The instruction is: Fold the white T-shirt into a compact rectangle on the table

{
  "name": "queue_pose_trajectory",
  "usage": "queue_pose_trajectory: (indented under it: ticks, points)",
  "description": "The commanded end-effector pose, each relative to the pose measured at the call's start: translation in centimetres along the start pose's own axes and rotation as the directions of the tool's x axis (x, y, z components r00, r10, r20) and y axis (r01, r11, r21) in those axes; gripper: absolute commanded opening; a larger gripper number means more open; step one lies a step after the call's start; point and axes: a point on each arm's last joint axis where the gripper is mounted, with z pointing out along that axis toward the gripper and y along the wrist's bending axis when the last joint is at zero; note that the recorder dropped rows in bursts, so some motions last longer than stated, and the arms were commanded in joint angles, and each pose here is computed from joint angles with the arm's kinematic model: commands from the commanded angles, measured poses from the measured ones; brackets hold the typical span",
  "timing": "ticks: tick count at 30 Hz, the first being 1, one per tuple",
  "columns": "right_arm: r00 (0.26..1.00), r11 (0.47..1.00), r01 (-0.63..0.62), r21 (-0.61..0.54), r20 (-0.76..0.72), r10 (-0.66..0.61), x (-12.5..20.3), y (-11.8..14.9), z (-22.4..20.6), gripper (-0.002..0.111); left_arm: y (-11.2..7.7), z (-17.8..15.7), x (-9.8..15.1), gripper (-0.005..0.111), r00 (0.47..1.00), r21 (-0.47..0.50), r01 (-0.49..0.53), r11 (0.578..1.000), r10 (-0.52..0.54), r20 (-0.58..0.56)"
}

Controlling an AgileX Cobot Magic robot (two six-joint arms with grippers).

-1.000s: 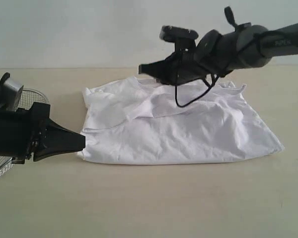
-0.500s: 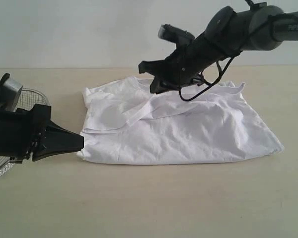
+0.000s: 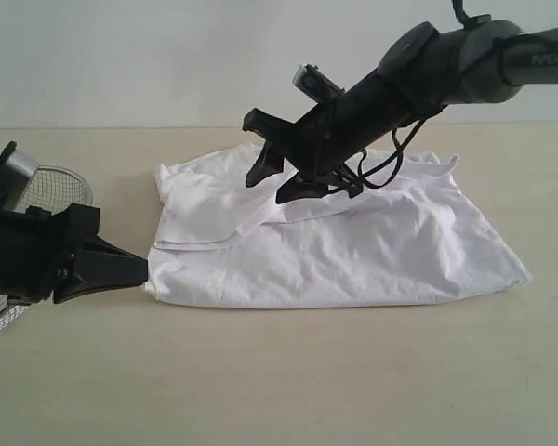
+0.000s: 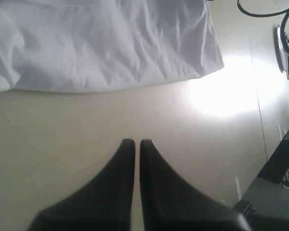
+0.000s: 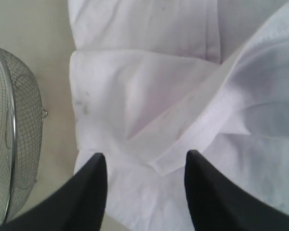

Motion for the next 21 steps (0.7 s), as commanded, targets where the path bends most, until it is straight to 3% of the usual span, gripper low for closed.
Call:
queue_pose_trajectory:
  ticks: [1, 8, 15, 21]
  points:
    - [0.996, 1.0, -0.008, -0.007, -0.084, 0.007, 1.4, 0.2, 1.8, 0.044, 0.1, -0.1, 0.1, 0.005, 1.0, -0.015, -0.008, 1.0, 0.008, 0.006]
    - [0.997, 1.0, -0.008, -0.004, -0.077, 0.008, 1.9, 0.8, 2.7, 0.044, 0.1, -0.1, 0.1, 0.005, 1.0, -0.013, -0.013, 1.0, 0.013, -0.001]
    - [0.993, 0.997, -0.066, 0.035, -0.091, 0.069, 3.3, -1.1, 3.7, 0.044, 0.1, -0.1, 0.2, 0.005, 1.0, -0.01, -0.014, 1.0, 0.014, -0.004]
    - [0.998, 1.0, -0.028, -0.001, -0.05, 0.028, 3.1, -1.0, 3.9, 0.044, 0.1, -0.1, 0.1, 0.005, 1.0, -0.01, -0.013, 1.0, 0.013, -0.003]
